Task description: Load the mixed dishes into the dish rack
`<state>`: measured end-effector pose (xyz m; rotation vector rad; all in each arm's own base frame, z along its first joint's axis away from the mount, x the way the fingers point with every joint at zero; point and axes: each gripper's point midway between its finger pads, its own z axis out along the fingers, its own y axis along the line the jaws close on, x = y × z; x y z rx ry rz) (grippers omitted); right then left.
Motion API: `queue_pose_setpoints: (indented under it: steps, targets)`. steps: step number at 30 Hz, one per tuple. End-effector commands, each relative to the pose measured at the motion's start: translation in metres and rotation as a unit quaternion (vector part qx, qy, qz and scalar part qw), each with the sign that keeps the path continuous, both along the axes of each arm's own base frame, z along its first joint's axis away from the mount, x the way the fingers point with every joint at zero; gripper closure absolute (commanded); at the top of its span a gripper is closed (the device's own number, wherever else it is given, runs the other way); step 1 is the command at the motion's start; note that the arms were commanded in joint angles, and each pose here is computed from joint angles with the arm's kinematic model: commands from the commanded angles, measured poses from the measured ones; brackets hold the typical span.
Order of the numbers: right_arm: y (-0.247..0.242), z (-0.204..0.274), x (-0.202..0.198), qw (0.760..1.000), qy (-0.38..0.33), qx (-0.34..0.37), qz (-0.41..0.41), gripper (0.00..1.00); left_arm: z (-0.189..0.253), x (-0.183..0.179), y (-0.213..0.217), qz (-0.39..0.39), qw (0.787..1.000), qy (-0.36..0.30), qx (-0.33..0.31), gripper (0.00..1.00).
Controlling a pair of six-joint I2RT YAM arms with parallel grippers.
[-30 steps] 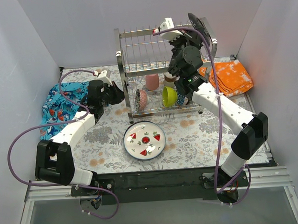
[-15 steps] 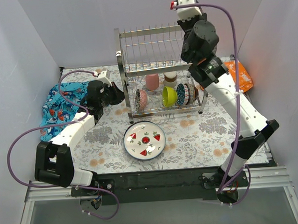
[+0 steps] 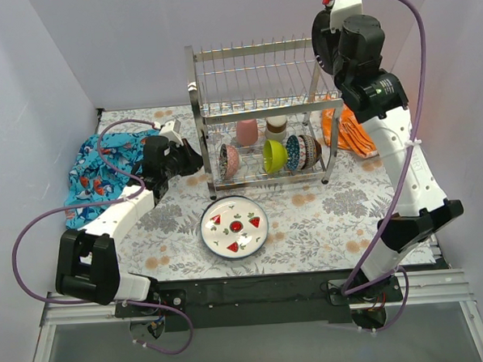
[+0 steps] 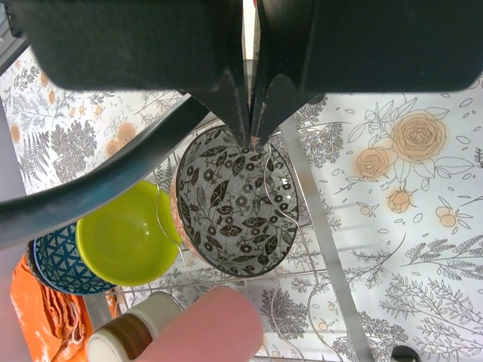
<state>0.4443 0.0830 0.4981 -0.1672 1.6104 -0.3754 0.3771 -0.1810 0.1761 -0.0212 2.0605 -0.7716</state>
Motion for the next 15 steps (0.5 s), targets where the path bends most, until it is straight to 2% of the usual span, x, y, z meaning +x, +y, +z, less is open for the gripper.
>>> queue_pose_setpoints:
  steps: [1,9,15]
  targets:
    - [0.005,0.000,0.003,0.999,-0.004,0.031,0.003,0.99,0.021,-0.015,-0.019,-0.043,0.999,-0.020,-0.028,1.00]
    - [-0.003,-0.013,0.007,0.997,0.008,0.018,-0.071,0.99,0.017,-0.012,-0.021,-0.039,0.998,-0.013,-0.036,1.00]
    - [0.009,-0.009,0.000,0.991,-0.005,-0.043,-0.124,0.99,0.012,-0.014,-0.022,-0.040,0.998,-0.007,-0.046,1.00]
